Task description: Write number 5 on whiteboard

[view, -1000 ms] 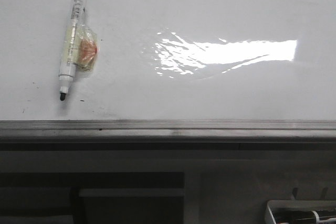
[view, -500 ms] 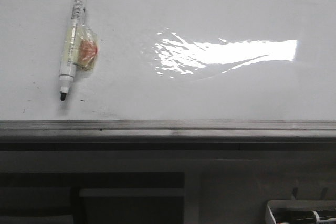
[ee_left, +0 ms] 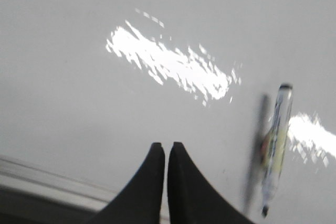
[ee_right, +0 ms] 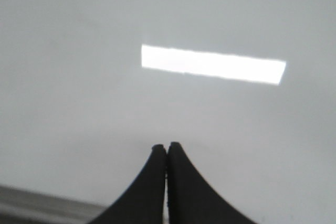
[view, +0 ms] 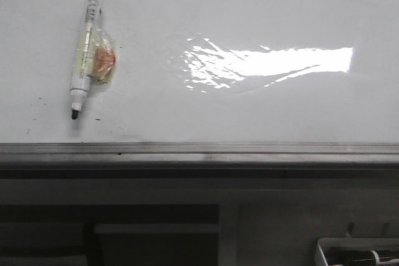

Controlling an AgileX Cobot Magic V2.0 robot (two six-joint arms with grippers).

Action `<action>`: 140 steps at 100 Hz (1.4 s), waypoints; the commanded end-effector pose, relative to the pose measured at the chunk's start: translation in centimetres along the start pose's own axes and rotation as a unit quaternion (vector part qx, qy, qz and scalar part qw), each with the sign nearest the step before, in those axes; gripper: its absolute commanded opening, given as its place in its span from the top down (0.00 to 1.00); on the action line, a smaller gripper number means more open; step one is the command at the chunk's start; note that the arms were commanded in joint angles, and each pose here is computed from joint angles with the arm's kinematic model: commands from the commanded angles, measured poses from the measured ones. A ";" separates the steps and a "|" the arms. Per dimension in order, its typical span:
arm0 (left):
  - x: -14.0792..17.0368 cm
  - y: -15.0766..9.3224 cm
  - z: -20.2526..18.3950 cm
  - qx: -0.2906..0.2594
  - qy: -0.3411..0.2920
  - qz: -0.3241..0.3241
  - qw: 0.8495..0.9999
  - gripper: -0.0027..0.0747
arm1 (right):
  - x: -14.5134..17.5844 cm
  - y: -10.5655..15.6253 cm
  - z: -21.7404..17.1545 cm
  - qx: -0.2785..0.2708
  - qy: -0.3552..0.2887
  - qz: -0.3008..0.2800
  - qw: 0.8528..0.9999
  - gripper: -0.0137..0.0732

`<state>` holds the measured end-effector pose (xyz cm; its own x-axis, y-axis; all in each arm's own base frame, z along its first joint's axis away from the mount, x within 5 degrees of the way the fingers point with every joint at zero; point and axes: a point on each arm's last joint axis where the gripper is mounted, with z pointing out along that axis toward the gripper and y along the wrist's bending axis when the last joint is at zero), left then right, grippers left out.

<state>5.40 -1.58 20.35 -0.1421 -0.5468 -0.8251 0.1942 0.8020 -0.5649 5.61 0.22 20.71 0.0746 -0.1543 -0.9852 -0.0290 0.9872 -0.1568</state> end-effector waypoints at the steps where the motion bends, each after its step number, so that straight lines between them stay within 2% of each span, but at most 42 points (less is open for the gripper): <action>1: -0.9 0.3 -0.2 0.005 -0.073 -0.069 0.995 0.99 | -1.1 -0.1 -0.2 0.008 -0.094 0.018 0.995 0.89; 7: -0.9 0.3 -0.2 0.005 -0.077 -0.070 0.995 0.99 | -1.2 -0.3 -0.3 0.008 -0.104 0.124 0.987 0.89; 12: -1.0 0.3 -0.2 0.005 -0.081 -0.075 0.994 0.99 | -1.0 -0.3 -0.2 0.008 -0.090 0.187 0.978 0.89; 23: -0.9 0.3 -0.2 0.006 -0.074 -0.088 0.993 0.99 | -0.5 -0.2 -0.1 0.007 -0.059 0.214 0.975 0.89; 39: -1.8 0.4 -0.4 0.005 -0.120 -0.099 0.988 0.99 | -2.3 -0.5 -0.4 0.006 -0.089 0.217 0.972 0.89; 47: -2.1 0.1 -0.4 0.007 -0.123 -0.076 0.989 0.99 | -3.8 -0.8 -0.6 0.004 -0.102 0.217 0.971 0.89; 58: -2.8 -1.3 0.0 0.007 -0.062 0.013 0.998 0.99 | -5.7 -0.9 -0.2 -0.002 -0.063 0.214 0.975 0.89; 65: -3.8 -2.5 0.4 -0.001 -0.009 0.088 0.996 0.99 | -6.9 -1.0 0.2 -0.007 -0.034 0.194 0.980 0.89; 71: -5.2 -3.5 1.1 -0.010 0.024 0.127 0.992 0.98 | -8.0 -1.1 0.8 -0.012 -0.016 0.169 0.985 0.89; 80: -6.8 -4.7 2.7 -0.026 0.081 0.148 0.985 0.86 | -9.5 -1.2 1.7 -0.023 -0.001 0.133 0.991 0.88; 90: -7.8 -5.4 4.9 -0.040 0.131 0.138 0.981 0.64 | -10.9 -1.1 2.9 -0.045 0.033 0.106 0.993 0.75; 95: -7.9 -5.6 5.9 -0.043 0.157 0.142 0.976 0.55 | -11.5 -0.9 3.5 -0.060 0.049 0.103 0.992 0.64; 104: -7.9 -6.2 7.7 -0.025 0.205 0.154 0.966 0.51 | -12.4 -0.3 4.7 -0.088 0.066 0.102 0.989 0.44; 111: -7.5 -6.8 9.0 0.003 0.231 0.141 0.963 0.51 | -12.8 0.2 5.5 -0.109 0.076 0.100 0.986 0.35; 125: -6.1 -8.6 11.4 0.055 0.273 0.136 0.951 0.51 | -12.5 1.3 6.7 -0.142 0.095 0.095 0.981 0.33; 140: -3.6 -9.8 13.5 0.074 0.297 0.139 0.942 0.51 | -12.3 1.9 7.0 -0.160 0.105 0.092 0.977 0.34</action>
<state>16.06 -9.32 27.74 -0.6265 -0.0112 -0.7794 0.4174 0.8396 -0.3476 11.32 3.98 31.25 -0.2643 -0.0298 -0.9640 -0.3124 0.9483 0.0563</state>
